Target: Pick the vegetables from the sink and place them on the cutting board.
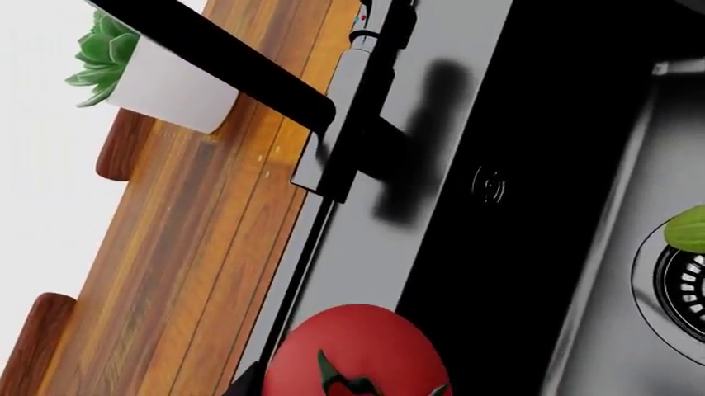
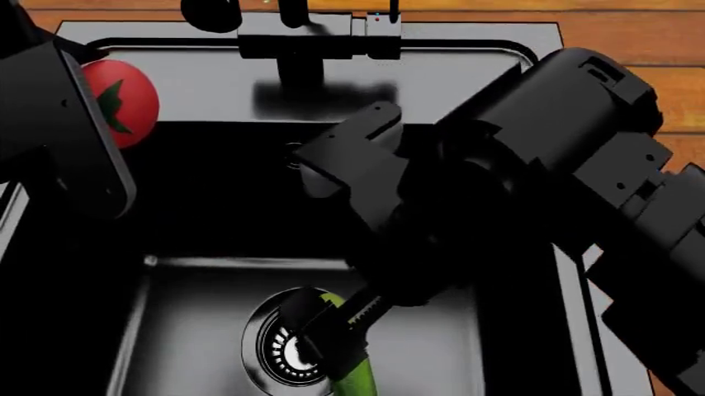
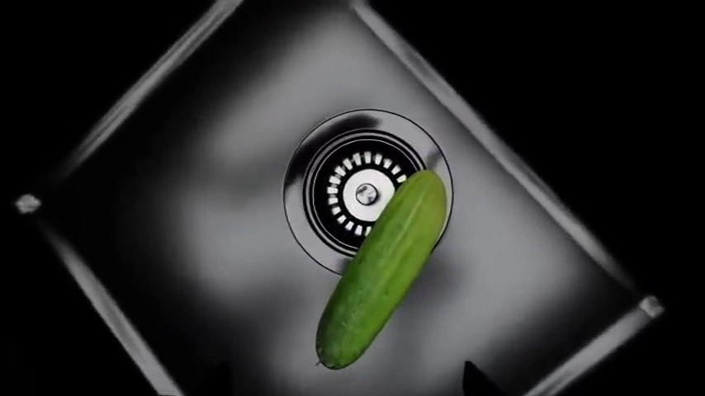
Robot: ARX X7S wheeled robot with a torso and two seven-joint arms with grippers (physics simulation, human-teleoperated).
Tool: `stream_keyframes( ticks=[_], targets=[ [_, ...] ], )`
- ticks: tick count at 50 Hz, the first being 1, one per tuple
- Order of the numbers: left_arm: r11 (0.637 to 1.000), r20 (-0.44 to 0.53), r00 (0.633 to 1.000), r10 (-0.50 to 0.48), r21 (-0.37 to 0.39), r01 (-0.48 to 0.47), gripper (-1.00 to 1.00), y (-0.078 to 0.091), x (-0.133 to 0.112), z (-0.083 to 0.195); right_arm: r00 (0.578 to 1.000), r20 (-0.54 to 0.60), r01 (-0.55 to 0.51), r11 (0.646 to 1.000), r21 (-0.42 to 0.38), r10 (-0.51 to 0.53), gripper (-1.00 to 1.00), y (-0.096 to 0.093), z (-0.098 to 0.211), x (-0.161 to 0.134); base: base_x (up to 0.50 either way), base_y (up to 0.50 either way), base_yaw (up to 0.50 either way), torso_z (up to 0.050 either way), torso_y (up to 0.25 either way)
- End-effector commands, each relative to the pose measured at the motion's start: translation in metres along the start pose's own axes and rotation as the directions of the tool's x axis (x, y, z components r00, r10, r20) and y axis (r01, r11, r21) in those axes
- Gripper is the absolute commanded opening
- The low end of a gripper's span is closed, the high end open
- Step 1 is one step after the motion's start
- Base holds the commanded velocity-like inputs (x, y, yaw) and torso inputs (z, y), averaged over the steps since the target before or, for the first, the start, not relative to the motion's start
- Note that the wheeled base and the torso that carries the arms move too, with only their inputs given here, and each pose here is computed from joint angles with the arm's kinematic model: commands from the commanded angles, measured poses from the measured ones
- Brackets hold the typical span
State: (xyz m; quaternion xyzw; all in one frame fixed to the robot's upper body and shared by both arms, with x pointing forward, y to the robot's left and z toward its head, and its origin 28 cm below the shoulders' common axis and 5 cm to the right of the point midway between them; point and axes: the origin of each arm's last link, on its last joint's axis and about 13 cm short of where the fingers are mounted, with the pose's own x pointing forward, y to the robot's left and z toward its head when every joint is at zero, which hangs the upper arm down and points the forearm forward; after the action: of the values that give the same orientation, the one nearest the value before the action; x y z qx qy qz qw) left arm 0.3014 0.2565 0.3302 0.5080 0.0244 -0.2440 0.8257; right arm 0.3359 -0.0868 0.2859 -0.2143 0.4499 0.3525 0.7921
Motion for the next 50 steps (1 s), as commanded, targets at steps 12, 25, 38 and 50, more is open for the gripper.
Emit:
stream_keyframes(
  ticks=[12, 25, 38, 50],
  targets=[
    [1.000, 0.038, 0.999, 0.020, -0.018, -0.019, -1.00, 0.001, -0.003, 0.004, 0.998, -0.054, 0.016, 0.999, -0.028, -0.017, 1.00, 0.000, 0.005, 0.034, 0.00, 0.00, 0.00, 0.000, 0.000],
    [0.999, 0.053, 0.998, 0.020, -0.026, -0.019, -1.00, 0.001, -0.003, 0.007, 0.997, -0.080, -0.004, 0.999, -0.038, 0.001, 1.00, 0.002, 0.005, 0.049, 0.00, 0.00, 0.00, 0.000, 0.000],
    [0.999, 0.064, 0.998, 0.016, -0.033, -0.014, -1.00, -0.002, -0.003, 0.004, 0.998, -0.065, -0.001, 1.000, -0.013, 0.000, 1.00, -0.001, 0.009, 0.064, 0.00, 0.00, 0.00, 0.000, 0.000],
    [0.999, 0.057, 0.998, 0.005, -0.036, -0.003, -1.00, -0.008, -0.003, -0.003, 0.997, -0.073, -0.009, 1.000, -0.002, 0.009, 1.00, 0.000, 0.004, 0.084, 0.00, 0.00, 0.00, 0.000, 0.000]
  ],
)
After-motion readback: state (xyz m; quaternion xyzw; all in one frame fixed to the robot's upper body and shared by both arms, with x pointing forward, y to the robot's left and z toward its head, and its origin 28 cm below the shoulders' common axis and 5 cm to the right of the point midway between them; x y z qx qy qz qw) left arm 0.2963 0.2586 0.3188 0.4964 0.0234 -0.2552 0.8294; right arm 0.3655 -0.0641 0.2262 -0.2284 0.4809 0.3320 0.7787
